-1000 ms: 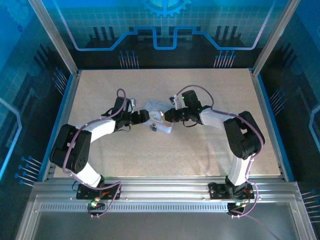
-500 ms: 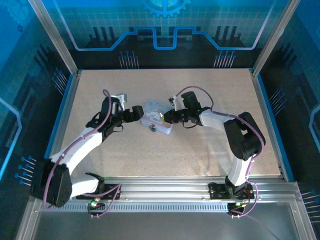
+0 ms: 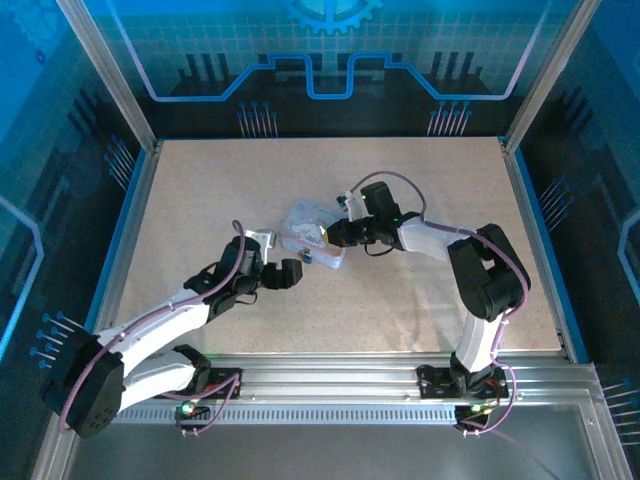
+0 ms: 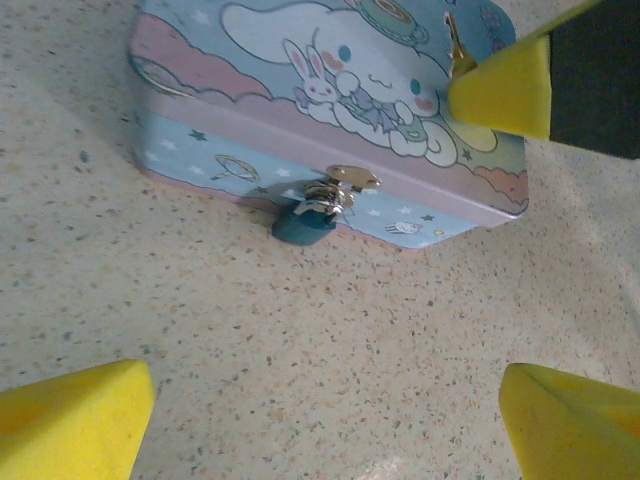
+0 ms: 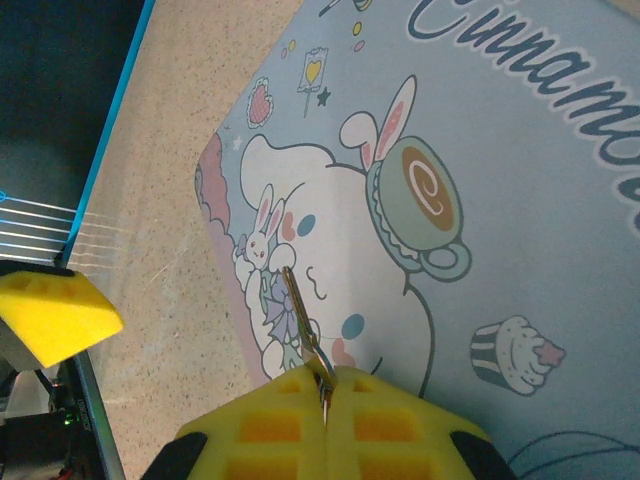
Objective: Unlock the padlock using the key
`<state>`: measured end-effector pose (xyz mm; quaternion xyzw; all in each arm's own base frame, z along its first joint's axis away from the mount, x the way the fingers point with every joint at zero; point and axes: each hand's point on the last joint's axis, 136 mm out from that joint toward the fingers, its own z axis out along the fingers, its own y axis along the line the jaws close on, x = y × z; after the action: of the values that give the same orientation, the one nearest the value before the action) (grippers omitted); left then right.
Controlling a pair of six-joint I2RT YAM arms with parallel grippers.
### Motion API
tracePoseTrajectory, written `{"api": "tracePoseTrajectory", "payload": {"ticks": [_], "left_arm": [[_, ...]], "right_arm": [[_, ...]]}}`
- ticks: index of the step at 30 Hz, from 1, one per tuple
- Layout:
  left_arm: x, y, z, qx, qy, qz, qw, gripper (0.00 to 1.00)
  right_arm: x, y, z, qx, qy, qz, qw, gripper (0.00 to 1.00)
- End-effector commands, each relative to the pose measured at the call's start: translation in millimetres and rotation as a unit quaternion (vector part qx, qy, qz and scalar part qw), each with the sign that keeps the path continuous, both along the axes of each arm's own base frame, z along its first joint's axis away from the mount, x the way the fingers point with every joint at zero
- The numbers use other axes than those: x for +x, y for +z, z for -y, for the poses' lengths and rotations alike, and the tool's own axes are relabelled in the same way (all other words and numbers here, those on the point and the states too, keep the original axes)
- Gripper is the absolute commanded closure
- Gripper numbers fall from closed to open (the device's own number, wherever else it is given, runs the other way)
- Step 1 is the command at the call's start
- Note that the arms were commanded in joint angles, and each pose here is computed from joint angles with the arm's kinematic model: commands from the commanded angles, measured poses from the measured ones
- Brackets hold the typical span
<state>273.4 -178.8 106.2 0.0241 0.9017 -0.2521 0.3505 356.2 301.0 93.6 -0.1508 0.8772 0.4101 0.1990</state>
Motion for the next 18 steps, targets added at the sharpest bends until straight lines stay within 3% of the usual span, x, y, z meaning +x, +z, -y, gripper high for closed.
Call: {"api": "tracePoseTrajectory", "payload": {"ticks": [1,18], "left_arm": [[9,3,11,-0.005,-0.016,0.036,0.999,0.10],[26,-35,45,0.006,-0.071,0.048,0.996,0.14]], "right_arm": [[-19,-37,12,-0.055,-0.004,-0.057,0.997,1.00],[-20,-38,14,-0.060,-0.002,-0.056,0.997,1.00]]}}
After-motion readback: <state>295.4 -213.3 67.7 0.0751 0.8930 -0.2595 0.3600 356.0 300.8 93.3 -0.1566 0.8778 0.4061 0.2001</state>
